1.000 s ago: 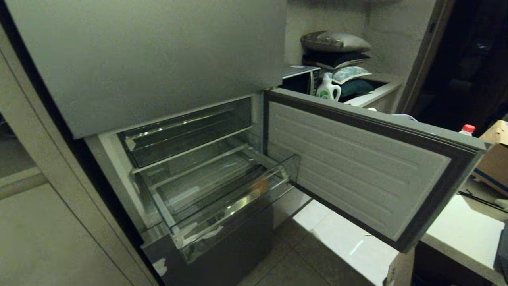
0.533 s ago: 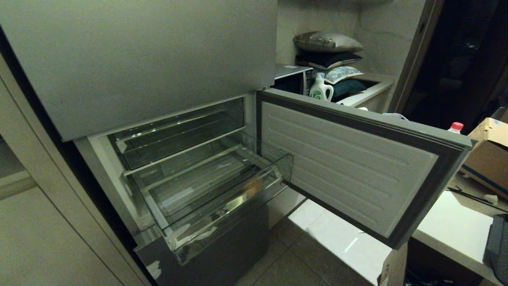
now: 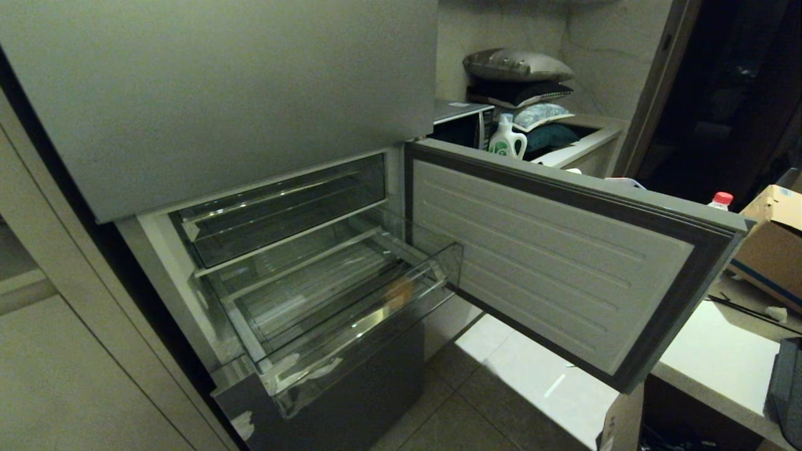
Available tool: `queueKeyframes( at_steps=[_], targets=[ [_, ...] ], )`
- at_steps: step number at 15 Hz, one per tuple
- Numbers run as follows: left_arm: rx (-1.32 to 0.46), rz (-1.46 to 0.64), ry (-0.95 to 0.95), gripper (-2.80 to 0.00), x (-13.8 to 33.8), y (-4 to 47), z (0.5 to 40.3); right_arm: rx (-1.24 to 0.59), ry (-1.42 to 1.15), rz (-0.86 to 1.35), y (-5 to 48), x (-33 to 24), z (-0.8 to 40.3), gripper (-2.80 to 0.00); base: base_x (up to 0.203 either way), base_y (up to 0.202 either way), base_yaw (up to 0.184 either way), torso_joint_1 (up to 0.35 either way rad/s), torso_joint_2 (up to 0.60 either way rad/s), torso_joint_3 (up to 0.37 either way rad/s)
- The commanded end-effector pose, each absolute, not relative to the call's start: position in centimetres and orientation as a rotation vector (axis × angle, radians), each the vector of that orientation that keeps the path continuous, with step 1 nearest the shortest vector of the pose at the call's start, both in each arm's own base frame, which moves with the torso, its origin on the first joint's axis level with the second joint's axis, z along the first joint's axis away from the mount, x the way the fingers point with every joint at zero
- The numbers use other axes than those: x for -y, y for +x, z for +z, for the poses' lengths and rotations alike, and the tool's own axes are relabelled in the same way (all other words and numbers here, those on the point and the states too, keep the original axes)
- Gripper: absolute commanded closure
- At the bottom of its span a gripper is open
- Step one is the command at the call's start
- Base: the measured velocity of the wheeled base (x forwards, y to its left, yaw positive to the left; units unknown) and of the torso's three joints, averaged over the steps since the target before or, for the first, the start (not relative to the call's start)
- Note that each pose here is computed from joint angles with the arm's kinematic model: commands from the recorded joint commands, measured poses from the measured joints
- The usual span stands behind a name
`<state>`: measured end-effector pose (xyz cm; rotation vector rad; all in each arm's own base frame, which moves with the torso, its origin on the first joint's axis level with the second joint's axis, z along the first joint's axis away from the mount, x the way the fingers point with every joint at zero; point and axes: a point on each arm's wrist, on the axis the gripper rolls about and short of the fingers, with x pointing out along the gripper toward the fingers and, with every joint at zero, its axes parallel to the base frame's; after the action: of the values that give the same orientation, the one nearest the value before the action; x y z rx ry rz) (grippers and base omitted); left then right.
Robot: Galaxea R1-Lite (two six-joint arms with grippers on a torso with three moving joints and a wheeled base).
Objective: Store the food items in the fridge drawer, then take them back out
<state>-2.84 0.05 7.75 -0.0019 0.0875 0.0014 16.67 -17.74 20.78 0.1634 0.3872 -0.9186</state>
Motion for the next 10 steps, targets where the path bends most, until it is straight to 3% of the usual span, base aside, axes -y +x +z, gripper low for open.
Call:
queueKeyframes(
  at_steps=[1,9,10],
  targets=[
    [-0.089,0.002,-0.002,0.0,-0.1,-2.8,7.7,-0.505,0.242,-0.981,16.8,22.4,15.3,0.0,0.0,0.0,0.0,0.0,0.0,0.0],
    [-0.089,0.002,-0.002,0.0,-0.1,-2.8,7.7,-0.572,0.31,-0.962,16.9,27.3,6.3,0.0,0.0,0.0,0.0,0.0,0.0,0.0],
    [-0.089,0.002,-0.002,0.0,-0.1,-2.8,7.7,-0.573,0.302,-0.964,17.0,27.8,5.5,-2.8,0.0,0.0,0.0,0.0,0.0,0.0]
  ],
)
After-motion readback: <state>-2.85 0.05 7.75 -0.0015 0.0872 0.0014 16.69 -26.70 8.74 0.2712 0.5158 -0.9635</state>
